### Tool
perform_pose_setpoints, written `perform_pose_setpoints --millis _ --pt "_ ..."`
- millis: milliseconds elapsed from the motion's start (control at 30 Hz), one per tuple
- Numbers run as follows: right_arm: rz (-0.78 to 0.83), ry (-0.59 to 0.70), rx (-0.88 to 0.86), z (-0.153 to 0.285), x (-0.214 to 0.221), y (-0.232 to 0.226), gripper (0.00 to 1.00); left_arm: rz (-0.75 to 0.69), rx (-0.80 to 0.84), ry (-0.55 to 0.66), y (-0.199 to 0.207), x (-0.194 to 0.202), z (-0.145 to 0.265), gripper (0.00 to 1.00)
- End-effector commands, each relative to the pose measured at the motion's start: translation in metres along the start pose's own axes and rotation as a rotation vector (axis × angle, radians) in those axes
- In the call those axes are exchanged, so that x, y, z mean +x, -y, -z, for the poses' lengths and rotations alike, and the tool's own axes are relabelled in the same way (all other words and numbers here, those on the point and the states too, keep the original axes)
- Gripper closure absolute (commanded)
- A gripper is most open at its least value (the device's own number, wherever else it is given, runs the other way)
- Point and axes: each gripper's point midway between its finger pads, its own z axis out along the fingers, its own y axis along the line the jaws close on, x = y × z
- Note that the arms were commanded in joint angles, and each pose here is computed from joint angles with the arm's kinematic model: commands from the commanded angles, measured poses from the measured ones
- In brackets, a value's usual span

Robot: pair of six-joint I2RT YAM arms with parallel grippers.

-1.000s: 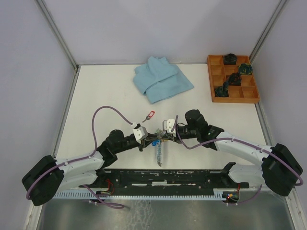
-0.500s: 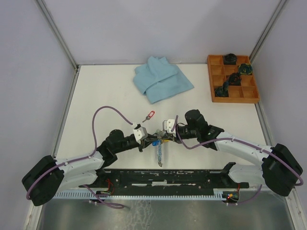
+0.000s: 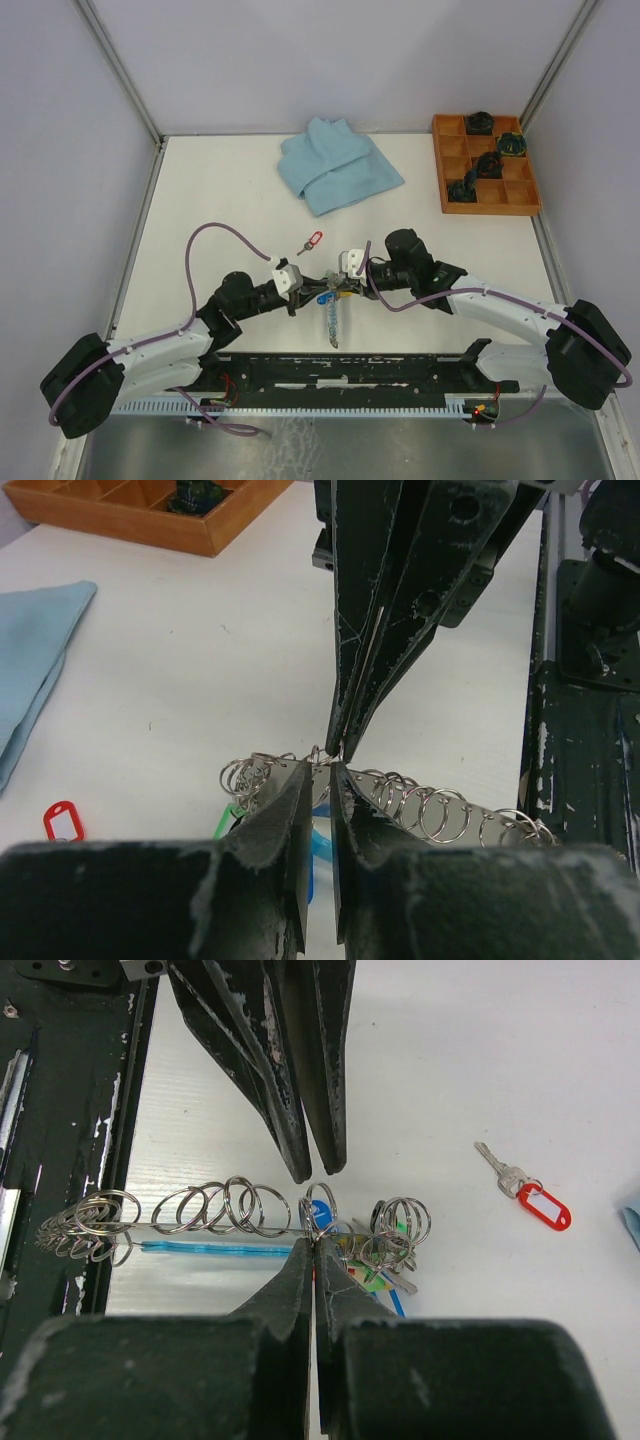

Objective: Put the keys on the keyring

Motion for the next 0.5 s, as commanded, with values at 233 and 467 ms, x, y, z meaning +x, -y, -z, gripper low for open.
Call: perform_pose_setpoints --millis 233,467 --pt "0.063 0.090 0.035 0.003 -0.034 0.013 0.99 0.042 0.032 0.033 0.005 -0.008 -0.004 0.81" --pt "0.058 0.091 0.030 0.002 -0.033 0.012 0.99 0.058 0.071 0.029 0.010 -0.008 -0.010 0.84"
